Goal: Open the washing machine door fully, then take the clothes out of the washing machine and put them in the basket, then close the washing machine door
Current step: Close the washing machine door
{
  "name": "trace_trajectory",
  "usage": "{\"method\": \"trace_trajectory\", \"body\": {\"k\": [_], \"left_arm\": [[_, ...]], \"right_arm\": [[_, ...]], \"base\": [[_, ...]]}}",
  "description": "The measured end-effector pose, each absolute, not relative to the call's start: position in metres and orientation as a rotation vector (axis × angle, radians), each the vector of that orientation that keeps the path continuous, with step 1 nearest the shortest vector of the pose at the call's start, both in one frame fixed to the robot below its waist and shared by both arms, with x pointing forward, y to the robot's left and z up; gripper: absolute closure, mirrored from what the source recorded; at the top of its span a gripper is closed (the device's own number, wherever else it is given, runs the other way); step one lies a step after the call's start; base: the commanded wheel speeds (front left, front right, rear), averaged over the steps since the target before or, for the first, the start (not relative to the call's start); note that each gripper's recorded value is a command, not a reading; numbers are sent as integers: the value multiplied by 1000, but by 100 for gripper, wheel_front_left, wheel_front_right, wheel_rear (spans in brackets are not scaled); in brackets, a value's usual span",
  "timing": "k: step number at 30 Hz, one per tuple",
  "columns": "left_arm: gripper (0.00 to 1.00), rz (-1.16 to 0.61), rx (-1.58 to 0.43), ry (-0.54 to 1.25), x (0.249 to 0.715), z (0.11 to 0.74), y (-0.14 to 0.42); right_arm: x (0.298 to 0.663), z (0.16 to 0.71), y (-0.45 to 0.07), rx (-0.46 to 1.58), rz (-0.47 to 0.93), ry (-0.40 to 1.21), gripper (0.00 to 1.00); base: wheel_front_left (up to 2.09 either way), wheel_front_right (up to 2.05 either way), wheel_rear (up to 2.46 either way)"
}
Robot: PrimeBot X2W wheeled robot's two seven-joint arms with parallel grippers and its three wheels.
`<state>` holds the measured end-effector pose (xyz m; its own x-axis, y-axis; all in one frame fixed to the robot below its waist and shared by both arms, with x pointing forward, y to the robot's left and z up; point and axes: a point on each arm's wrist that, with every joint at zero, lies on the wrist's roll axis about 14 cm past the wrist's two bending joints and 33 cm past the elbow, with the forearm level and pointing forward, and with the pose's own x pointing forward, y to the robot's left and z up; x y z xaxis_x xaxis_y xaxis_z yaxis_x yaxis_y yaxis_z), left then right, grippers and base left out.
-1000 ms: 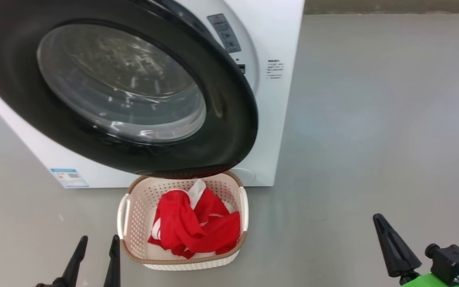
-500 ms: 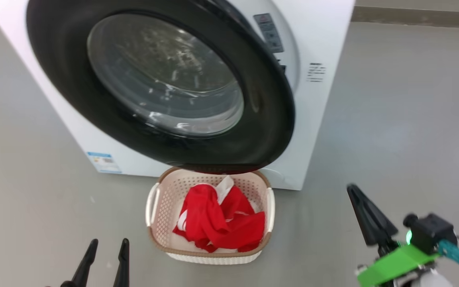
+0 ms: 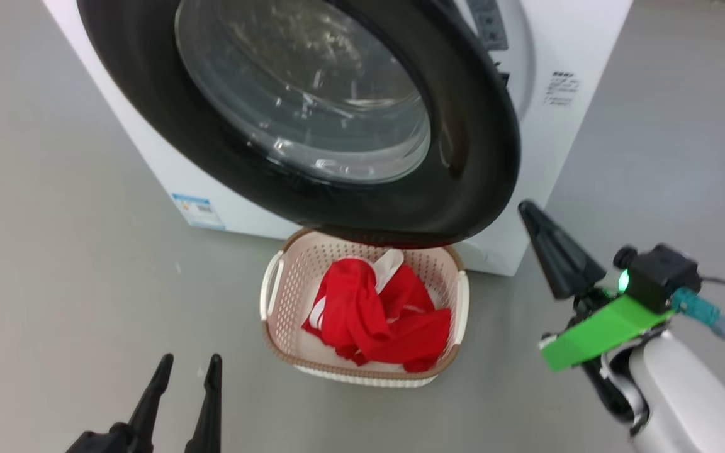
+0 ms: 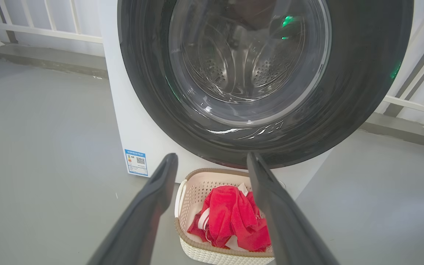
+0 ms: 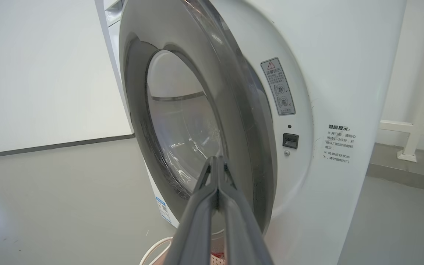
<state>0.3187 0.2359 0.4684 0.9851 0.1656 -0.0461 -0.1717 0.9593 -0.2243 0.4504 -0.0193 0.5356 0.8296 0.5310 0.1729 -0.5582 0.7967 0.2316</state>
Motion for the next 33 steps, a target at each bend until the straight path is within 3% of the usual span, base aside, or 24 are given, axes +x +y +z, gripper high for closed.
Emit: {"method": "trace_trajectory", "body": {"k": [22,33], "left_arm": [[0,150,-244,72,361,455,229],[0,144,-238,79,376,451,226]], "right_arm": [[528,497,3,273,631,-41,100],[563,493,-4,302,588,-66,100]], "base": [[0,0,0],[0,0,0]]}}
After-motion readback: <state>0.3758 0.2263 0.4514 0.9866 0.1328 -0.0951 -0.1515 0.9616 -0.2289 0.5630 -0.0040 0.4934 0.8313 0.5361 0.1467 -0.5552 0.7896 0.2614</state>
